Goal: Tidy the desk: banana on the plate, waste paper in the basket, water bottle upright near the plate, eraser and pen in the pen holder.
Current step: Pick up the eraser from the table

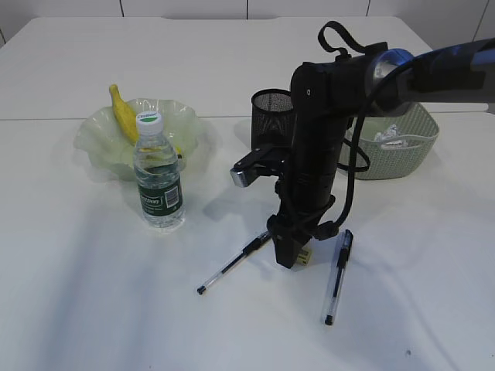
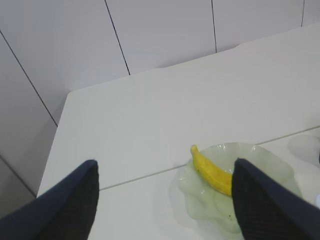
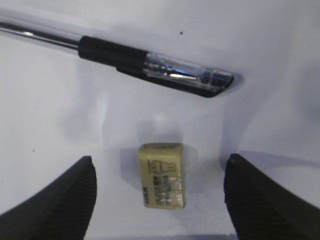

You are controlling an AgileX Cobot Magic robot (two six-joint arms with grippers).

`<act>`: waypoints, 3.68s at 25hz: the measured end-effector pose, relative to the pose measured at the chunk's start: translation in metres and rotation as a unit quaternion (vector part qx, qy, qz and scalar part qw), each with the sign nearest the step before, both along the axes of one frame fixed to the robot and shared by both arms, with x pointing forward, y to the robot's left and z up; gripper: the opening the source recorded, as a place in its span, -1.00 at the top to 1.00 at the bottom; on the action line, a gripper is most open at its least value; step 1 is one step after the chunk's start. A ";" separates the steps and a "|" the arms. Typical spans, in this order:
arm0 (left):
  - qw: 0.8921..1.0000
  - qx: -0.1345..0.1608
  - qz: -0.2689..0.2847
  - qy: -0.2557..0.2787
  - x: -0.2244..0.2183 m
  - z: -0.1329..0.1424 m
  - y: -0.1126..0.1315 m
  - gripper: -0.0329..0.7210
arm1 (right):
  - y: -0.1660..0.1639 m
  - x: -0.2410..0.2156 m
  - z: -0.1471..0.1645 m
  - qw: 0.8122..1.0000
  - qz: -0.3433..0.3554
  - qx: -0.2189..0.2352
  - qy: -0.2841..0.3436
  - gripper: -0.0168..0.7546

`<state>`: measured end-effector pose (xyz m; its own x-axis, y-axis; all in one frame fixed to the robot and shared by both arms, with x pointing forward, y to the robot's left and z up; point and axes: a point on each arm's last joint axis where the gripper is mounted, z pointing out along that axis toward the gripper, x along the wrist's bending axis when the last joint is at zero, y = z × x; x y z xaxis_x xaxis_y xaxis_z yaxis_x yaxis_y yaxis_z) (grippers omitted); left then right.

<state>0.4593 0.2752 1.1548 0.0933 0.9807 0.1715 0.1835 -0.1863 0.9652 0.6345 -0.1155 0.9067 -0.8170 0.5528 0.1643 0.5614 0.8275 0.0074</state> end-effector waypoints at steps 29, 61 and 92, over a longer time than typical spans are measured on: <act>1.000 0.000 0.000 0.000 0.000 0.000 0.000 -0.65 | 0.001 0.002 0.000 1.000 -0.016 0.003 -0.009 -0.56; 1.000 -0.001 0.000 0.000 0.000 0.000 0.000 -0.65 | -0.004 0.002 -0.006 1.000 -0.017 -0.025 -0.002 -0.56; 1.000 -0.002 0.000 0.000 0.000 0.000 0.000 -0.65 | -0.004 0.001 -0.006 0.999 -0.015 -0.030 0.003 -0.56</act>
<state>0.4592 0.2752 1.1547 0.0933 0.9814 0.1680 0.1841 -0.1829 0.9658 0.6356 -0.1200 0.9007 -0.7988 0.5862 0.1350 0.5860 0.8090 -0.0456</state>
